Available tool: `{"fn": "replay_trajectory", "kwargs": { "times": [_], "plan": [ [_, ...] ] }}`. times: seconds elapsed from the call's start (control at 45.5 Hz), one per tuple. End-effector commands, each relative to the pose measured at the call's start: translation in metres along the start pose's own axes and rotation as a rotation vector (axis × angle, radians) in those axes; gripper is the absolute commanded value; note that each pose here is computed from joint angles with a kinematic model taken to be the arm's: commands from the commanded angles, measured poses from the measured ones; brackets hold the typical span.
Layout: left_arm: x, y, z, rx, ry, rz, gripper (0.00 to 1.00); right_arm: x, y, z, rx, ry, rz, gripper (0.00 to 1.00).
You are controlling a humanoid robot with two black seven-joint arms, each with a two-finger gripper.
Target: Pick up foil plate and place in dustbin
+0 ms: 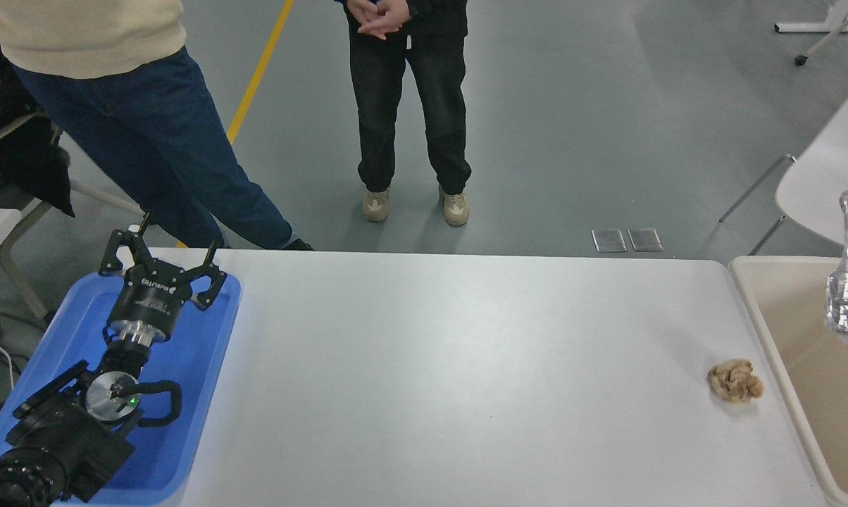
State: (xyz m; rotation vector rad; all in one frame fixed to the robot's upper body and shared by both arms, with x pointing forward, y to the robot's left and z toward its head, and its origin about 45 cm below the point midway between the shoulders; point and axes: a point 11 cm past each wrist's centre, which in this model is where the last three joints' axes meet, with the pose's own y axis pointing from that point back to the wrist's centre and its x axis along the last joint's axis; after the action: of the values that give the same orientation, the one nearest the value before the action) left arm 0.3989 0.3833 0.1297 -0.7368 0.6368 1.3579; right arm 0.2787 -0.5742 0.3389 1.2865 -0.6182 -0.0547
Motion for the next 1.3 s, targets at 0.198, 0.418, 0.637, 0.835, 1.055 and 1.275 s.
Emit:
{"fn": "replay_trajectory", "kwargs": {
  "times": [0.198,0.418,0.637,0.835,1.055,1.275],
  "plan": [
    [0.000,0.000,0.000,0.000,0.000,0.000,1.00,-0.010,-0.095,0.077,-0.175,-0.056,0.149,0.00],
    [0.000,0.000,0.000,0.000,0.000,0.000,1.00,-0.018,-0.134,0.086,-0.234,-0.046,0.223,0.00],
    [0.000,-0.001,0.000,-0.001,0.000,-0.001,1.00,-0.033,-0.161,0.081,-0.298,-0.044,0.292,0.00],
    [0.000,0.000,0.000,0.000,0.000,0.000,1.00,-0.043,-0.175,0.070,-0.300,-0.023,0.298,0.00],
    [0.000,-0.001,0.000,-0.001,0.000,-0.001,1.00,-0.054,-0.183,0.074,-0.330,-0.019,0.331,0.00],
    [0.000,-0.001,0.001,-0.002,0.001,-0.001,1.00,-0.054,-0.185,0.071,-0.322,-0.035,0.338,0.00]
  ]
}}
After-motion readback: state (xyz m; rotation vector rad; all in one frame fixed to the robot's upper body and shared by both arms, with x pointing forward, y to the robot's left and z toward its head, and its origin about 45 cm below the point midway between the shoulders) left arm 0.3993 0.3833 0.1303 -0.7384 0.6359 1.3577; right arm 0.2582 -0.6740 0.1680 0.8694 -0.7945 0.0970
